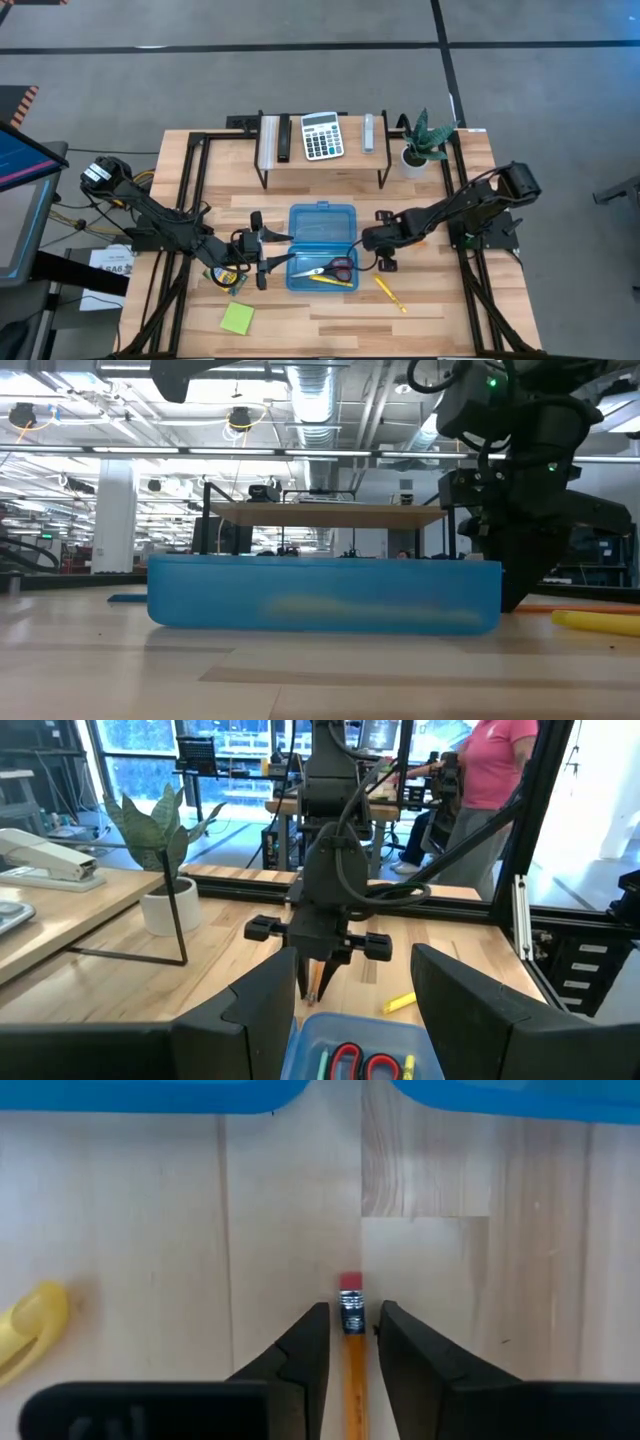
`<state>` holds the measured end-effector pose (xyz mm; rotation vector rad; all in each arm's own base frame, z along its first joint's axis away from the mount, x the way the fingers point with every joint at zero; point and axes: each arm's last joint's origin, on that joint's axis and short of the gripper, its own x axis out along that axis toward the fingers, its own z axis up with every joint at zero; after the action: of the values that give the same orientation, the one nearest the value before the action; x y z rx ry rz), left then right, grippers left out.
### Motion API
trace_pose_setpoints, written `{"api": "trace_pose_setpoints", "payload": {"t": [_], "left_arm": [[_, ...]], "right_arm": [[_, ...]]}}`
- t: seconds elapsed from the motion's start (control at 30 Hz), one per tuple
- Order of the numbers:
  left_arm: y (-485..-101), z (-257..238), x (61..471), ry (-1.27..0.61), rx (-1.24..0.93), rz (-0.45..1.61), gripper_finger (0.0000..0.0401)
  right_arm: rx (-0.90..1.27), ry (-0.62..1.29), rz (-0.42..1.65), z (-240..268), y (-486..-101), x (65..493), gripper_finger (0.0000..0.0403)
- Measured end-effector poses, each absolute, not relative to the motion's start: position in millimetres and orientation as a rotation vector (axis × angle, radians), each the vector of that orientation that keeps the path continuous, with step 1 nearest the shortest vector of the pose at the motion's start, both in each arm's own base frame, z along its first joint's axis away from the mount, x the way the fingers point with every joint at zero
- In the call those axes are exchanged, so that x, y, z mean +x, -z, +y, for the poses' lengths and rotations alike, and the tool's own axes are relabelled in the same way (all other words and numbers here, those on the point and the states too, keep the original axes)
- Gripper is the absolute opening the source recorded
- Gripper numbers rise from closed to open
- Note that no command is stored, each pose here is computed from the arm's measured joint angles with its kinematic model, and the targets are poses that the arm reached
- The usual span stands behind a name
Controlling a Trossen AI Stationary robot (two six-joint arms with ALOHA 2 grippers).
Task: Pack school essentials
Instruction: Put the orange pencil into the blue supply box
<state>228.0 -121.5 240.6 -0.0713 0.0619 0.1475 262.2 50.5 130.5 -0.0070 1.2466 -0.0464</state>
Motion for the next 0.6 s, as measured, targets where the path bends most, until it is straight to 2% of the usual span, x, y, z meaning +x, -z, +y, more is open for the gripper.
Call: {"api": "trace_pose_setpoints", "payload": {"t": [0.3,0.6], "left_arm": [[-240.7,-121.4,228.0,-0.148,-0.076,0.061,0.0188],[-240.2,-121.4,228.0,-0.149,-0.085,0.065,0.0188]], "right_arm": [[0.000,0.046,1.252,50.5,-123.8,262.4,0.0090],[-0.002,0.042,1.249,50.6,-123.2,262.9,0.0012]]}}
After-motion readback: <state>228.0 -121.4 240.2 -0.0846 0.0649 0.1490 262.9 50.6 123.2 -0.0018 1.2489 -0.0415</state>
